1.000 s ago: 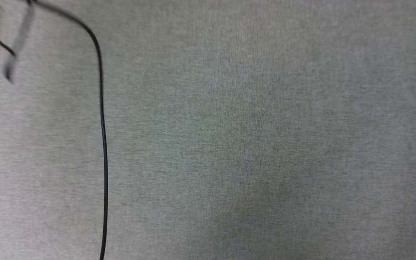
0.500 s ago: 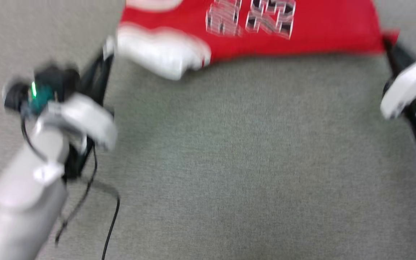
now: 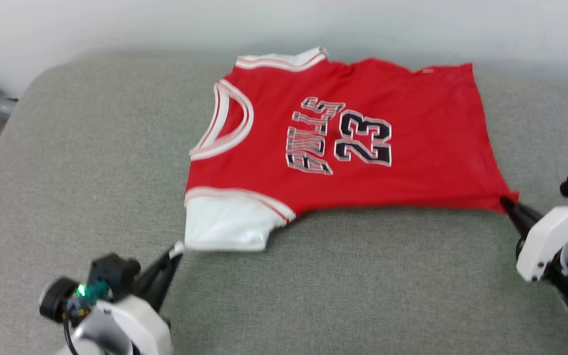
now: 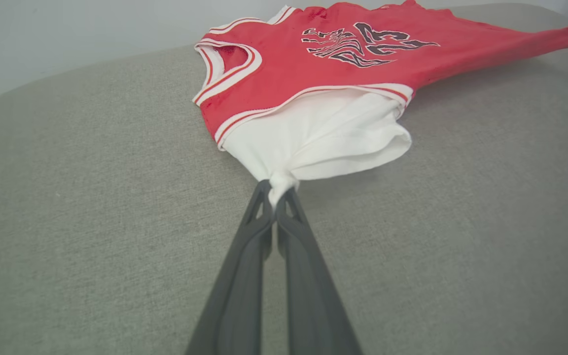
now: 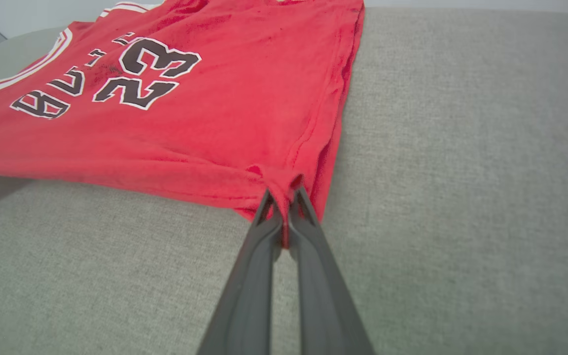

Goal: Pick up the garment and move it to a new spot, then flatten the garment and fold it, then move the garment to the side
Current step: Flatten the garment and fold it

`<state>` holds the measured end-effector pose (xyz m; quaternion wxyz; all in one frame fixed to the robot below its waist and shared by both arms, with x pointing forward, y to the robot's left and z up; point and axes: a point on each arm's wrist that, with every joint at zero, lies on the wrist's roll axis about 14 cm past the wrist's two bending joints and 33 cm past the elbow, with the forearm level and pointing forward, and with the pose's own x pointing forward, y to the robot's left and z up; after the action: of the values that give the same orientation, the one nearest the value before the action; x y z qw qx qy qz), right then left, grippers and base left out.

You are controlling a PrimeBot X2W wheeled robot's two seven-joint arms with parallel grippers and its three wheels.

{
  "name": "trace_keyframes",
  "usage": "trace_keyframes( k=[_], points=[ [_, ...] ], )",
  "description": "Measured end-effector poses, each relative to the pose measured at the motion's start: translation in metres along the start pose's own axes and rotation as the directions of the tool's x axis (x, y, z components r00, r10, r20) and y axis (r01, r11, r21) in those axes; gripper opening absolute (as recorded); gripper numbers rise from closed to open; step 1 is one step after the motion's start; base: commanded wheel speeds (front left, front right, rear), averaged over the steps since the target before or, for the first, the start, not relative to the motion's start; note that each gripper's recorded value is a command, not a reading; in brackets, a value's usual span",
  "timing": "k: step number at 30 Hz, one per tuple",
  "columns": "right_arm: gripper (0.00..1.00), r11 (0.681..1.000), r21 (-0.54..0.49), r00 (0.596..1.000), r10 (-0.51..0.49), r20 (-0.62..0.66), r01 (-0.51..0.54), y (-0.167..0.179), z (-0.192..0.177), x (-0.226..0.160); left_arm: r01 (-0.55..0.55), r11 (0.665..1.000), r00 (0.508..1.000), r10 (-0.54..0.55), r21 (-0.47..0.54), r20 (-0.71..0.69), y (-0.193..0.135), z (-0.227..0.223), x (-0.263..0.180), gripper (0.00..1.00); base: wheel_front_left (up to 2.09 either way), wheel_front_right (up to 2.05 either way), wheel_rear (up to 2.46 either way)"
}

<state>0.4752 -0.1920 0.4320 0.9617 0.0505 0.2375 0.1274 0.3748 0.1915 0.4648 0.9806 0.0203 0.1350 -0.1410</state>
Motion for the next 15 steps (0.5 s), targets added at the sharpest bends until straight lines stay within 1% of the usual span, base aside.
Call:
trace_keyframes(
  k=[3, 6, 8, 15],
  points=[
    [0.00, 0.999, 0.032, 0.999, 0.014, -0.043, -0.013, 0.005, -0.014, -0.015, 0.018, 1.000, 0.999, -0.019, -0.024, -0.039, -0.014, -0.012, -0.021, 0.00, 0.00, 0.00, 0.00],
    [0.00, 0.999, 0.029, 0.996, 0.016, -0.085, -0.013, 0.002, -0.026, -0.032, 0.040, 0.998, 0.997, -0.043, -0.040, -0.060, -0.025, -0.017, -0.038, 0.00, 0.00, 0.00, 0.00],
    [0.00, 0.999, 0.049, 0.994, 0.022, -0.109, -0.017, 0.003, -0.034, -0.043, 0.053, 0.997, 0.996, -0.056, -0.052, -0.075, -0.031, -0.020, -0.049, 0.00, 0.00, 0.00, 0.00],
    [0.00, 0.995, 0.096, 0.978, 0.044, -0.204, -0.025, 0.003, -0.063, -0.081, 0.082, 0.994, 0.986, -0.092, -0.075, -0.137, -0.044, -0.033, -0.084, 0.00, 0.00, 0.00, 0.00]
  ],
)
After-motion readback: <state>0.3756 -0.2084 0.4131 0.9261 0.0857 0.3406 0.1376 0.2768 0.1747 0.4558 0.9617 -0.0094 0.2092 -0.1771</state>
